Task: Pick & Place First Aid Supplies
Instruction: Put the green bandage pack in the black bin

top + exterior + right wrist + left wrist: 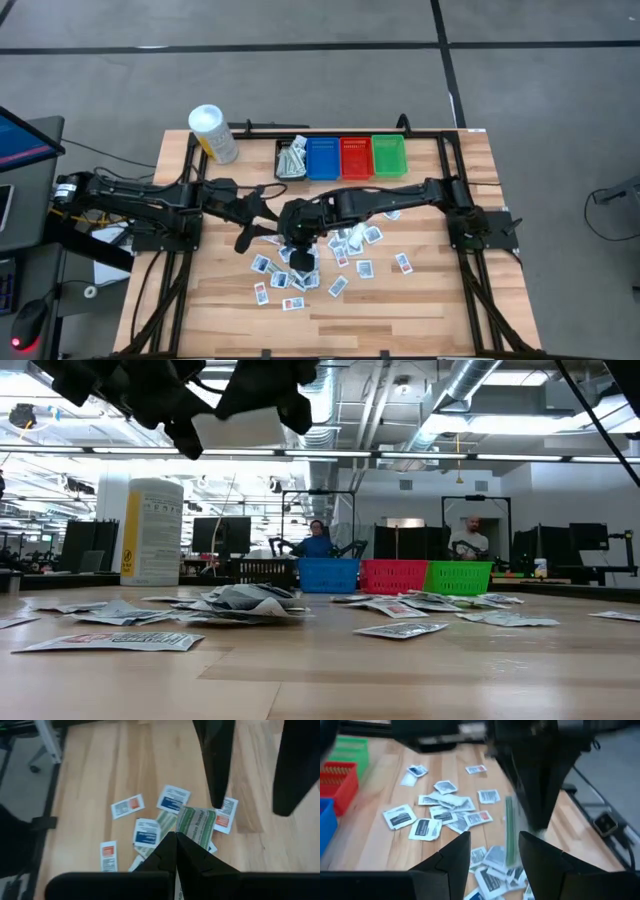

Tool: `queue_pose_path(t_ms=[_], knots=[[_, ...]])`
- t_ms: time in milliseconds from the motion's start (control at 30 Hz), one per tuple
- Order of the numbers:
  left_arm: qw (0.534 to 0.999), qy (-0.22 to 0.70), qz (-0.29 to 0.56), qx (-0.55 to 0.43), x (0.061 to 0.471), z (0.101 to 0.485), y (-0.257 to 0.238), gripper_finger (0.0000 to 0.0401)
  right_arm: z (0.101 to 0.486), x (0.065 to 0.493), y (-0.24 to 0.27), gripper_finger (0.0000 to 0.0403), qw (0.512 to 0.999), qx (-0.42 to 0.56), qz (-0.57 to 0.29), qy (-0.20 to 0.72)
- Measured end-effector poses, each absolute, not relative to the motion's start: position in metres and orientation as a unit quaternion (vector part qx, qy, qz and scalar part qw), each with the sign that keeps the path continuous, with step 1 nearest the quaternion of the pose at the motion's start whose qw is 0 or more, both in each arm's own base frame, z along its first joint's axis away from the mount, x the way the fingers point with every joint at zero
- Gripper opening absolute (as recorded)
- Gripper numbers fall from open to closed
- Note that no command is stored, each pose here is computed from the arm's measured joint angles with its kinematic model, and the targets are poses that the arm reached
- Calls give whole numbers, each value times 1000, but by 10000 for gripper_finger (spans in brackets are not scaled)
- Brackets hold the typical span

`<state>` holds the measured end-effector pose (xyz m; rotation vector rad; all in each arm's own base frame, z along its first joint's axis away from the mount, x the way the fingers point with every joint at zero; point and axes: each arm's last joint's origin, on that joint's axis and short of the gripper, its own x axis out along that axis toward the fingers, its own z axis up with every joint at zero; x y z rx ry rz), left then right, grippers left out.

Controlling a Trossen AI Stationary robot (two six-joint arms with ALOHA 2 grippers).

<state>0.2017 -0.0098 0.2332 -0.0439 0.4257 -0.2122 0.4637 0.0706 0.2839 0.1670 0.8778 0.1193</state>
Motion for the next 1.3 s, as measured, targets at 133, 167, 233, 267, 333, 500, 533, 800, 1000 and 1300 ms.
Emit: queue_pose_path(t_ms=[133, 167, 233, 267, 333, 500, 533, 800, 1000, 1300], knots=[[967, 231, -112, 0, 200, 229, -10, 166, 292, 463, 67, 0, 899, 84, 69, 424], [965, 236, -113, 3, 199, 228, -10, 166, 292, 463, 66, 0, 898, 84, 68, 426], [962, 247, -115, 8, 198, 226, -10, 166, 293, 463, 65, 0, 899, 84, 67, 425], [962, 248, -115, 9, 198, 226, -10, 166, 293, 463, 64, 0, 899, 84, 66, 426], [962, 248, -115, 10, 198, 226, -10, 165, 293, 463, 62, 0, 898, 83, 65, 427], [961, 247, -123, 11, 198, 226, -10, 165, 293, 464, 58, 0, 900, 84, 62, 424], [961, 247, -123, 11, 198, 226, -10, 165, 293, 465, 57, 0, 901, 85, 61, 421], [961, 246, -123, 12, 198, 226, -10, 165, 301, 474, 46, 0, 925, 92, 57, 365], [965, 233, -123, 13, 199, 229, -10, 165, 302, 475, 42, 0, 926, 95, 57, 361], [971, 205, -122, 16, 202, 234, -10, 165, 302, 475, 43, 0, 927, 95, 58, 359]])
